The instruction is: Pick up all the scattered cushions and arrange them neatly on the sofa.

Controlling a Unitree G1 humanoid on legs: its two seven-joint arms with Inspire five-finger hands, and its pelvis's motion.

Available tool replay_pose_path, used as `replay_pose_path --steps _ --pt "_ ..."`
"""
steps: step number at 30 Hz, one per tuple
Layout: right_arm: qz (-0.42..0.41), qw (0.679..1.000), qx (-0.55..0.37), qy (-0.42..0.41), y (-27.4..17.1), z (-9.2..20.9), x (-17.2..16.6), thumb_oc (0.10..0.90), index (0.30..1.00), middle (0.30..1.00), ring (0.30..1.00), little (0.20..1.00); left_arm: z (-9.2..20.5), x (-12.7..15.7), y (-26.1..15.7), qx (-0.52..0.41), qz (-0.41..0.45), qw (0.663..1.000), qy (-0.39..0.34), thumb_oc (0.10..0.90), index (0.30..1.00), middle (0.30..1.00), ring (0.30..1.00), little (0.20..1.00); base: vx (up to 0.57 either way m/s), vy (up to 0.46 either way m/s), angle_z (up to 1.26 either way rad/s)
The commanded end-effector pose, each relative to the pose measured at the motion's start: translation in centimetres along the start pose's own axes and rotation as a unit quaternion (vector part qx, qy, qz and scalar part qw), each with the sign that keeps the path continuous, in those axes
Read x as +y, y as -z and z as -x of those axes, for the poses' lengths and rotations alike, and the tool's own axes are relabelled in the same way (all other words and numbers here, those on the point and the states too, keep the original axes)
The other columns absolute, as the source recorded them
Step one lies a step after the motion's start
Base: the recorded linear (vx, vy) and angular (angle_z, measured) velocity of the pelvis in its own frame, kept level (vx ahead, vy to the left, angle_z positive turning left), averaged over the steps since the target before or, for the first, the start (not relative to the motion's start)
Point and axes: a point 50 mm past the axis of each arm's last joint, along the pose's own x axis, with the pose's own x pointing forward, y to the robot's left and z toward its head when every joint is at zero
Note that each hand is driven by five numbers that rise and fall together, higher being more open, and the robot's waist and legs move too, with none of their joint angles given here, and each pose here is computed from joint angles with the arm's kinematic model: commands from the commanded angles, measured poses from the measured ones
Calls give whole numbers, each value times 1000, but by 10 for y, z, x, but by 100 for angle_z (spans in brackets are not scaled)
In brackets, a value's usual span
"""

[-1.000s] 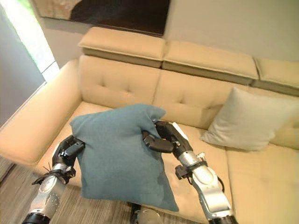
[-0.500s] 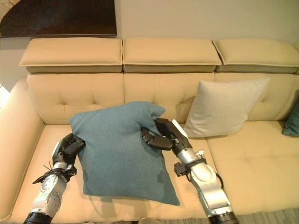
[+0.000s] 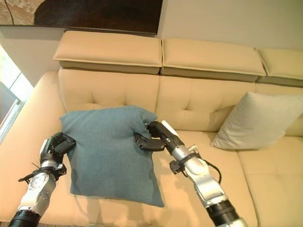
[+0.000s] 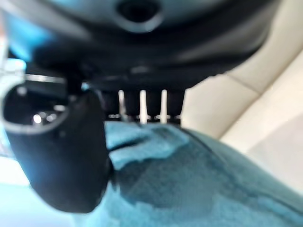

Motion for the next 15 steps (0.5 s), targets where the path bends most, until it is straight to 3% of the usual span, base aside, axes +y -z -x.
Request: replay_pose_path --steps 1,5,6,12,13,14,15 --pt "124 983 -92 95 -51 -12 -51 400 300 300 300 300 -25 -44 -96 -213 -10 974 79 400 300 300 300 300 -82 22 -28" --pt "164 971 -115 132 -76 -33 -68 400 300 300 300 300 -43 -71 -135 -269 -39 959 74 400 300 300 300 300 -159 -7 -19" --pt "208 952 -150 164 -110 -46 -85 400 300 300 300 300 -52 -79 -173 -321 -78 942 58 400 300 300 300 300 -248 12 -6" --pt "262 905 -211 260 -185 -67 -122 400 300 300 300 300 -53 -92 -273 -446 -125 886 -3 400 300 300 300 300 -133 5 -12" --pt "262 904 -213 261 -187 -67 -122 400 300 300 300 300 -53 -92 -275 -448 -124 885 -4 400 300 300 300 300 -83 -9 -12" --pt "282 890 -229 275 -204 -66 -127 400 300 300 300 300 -50 -93 -289 -467 -136 874 -18 400 300 300 300 300 -120 -20 -10" --pt "300 858 -269 319 -239 -59 -139 400 300 300 300 300 -40 -91 -324 -518 -180 834 -63 400 300 300 300 300 -120 -30 -9"
